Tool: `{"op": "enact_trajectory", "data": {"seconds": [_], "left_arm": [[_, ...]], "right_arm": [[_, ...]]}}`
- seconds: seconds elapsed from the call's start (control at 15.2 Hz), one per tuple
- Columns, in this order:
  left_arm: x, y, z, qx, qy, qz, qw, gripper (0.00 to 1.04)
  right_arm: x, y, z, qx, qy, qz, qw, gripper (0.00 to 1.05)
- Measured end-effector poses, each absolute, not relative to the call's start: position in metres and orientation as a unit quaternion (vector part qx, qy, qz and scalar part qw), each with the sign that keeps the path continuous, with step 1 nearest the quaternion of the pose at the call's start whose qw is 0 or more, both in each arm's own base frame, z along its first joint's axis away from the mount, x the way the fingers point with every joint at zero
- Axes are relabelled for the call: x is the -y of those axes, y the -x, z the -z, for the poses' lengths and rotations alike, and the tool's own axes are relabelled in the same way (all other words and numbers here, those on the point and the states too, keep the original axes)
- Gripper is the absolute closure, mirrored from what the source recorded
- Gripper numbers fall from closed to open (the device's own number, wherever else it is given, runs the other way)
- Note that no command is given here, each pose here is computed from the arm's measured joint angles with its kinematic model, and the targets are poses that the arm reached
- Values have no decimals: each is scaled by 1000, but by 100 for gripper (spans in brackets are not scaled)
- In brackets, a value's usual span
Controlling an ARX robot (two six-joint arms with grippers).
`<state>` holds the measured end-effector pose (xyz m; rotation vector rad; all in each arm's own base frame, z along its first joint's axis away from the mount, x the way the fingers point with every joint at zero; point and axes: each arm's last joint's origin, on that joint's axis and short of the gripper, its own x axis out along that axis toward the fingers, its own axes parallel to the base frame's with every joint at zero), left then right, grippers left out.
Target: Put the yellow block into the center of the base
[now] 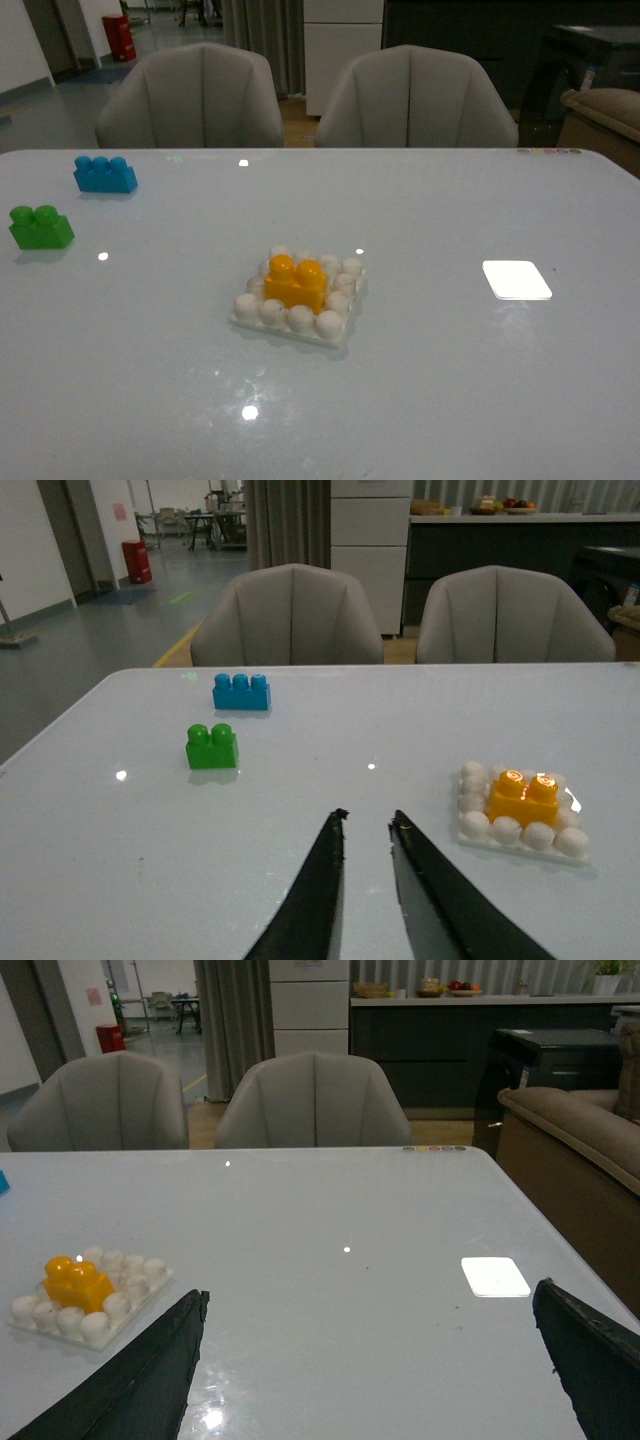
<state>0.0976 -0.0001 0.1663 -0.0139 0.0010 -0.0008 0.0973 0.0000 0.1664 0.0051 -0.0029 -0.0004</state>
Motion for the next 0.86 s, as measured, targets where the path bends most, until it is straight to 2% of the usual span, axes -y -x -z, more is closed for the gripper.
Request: {"op": "enact_trajectory", "data": {"seconds": [0.46, 0.86], "left_arm": [[0, -98, -166, -1, 7, 1, 1000, 6], [0, -98, -166, -1, 7, 0, 1000, 7]], "right_arm": [[0, -97, -166, 1, -3, 0, 1000, 6], [0, -97, -166, 1, -3, 0, 1000, 6]]}}
